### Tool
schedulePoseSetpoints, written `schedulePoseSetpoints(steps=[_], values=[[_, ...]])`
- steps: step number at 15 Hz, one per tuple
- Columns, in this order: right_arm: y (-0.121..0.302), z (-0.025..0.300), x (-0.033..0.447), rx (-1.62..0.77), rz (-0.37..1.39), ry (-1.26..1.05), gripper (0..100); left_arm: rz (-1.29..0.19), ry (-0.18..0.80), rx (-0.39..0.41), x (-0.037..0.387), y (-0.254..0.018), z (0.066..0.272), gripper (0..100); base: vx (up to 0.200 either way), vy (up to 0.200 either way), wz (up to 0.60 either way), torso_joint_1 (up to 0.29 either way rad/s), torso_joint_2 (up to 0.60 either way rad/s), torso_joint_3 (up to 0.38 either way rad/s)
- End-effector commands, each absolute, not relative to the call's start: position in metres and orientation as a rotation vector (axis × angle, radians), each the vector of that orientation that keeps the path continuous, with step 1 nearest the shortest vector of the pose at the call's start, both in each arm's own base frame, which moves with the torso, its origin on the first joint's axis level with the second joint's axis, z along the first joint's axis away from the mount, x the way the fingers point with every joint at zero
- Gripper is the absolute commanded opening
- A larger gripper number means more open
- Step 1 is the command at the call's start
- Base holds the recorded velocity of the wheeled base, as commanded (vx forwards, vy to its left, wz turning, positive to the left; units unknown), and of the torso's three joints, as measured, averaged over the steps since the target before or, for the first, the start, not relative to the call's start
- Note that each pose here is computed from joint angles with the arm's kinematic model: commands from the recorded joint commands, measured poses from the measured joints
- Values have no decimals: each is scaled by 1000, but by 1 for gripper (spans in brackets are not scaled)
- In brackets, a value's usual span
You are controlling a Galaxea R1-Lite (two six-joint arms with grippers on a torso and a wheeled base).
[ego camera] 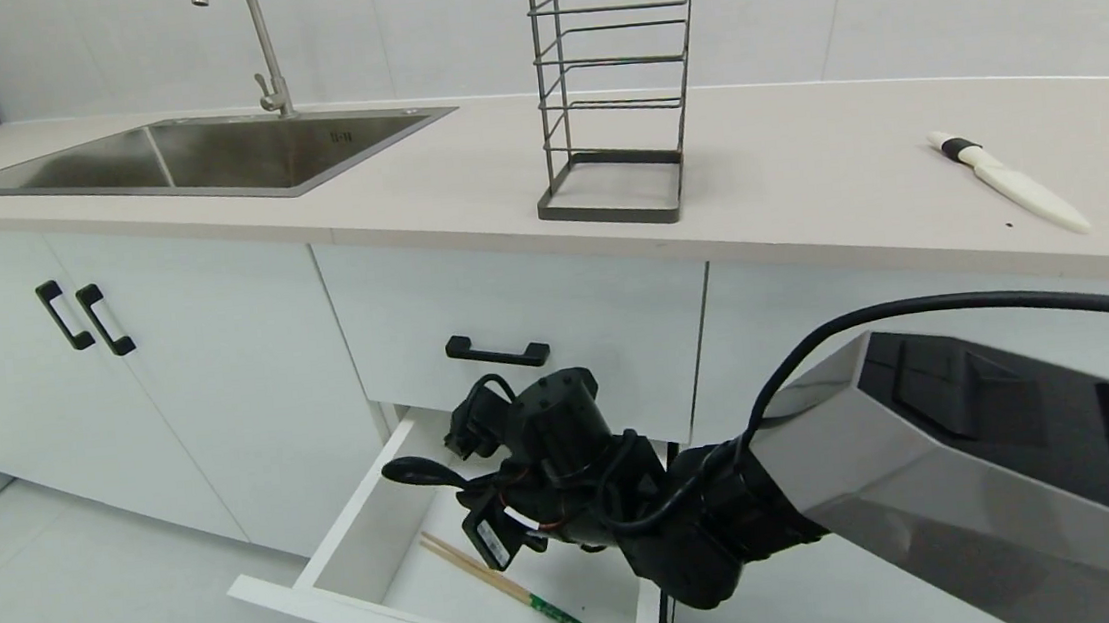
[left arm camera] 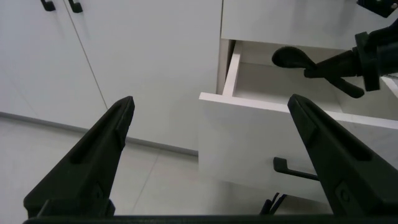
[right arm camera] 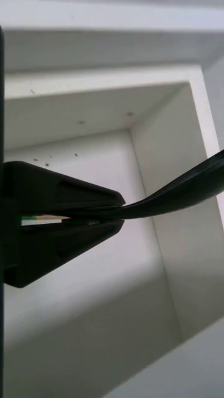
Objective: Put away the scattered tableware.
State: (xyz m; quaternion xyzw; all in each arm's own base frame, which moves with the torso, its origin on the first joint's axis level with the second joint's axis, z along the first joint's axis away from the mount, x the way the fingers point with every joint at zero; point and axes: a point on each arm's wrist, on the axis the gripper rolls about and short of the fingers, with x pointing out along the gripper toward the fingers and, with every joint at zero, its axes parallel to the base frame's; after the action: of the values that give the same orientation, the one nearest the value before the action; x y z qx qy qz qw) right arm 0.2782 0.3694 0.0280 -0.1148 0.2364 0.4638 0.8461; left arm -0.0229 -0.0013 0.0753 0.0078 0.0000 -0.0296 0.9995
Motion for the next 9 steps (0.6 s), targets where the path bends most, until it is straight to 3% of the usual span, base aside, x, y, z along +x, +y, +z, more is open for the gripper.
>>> schedulePoseSetpoints(steps=[1, 9], values=[[373, 2, 284, -258, 949, 539, 0, -60, 1, 15, -23, -1, 75, 100, 0, 0, 0, 0, 0, 0], [364, -24, 290, -306, 924, 585, 0, -60, 1, 15, -23, -1, 75, 100, 0, 0, 0, 0, 0, 0]])
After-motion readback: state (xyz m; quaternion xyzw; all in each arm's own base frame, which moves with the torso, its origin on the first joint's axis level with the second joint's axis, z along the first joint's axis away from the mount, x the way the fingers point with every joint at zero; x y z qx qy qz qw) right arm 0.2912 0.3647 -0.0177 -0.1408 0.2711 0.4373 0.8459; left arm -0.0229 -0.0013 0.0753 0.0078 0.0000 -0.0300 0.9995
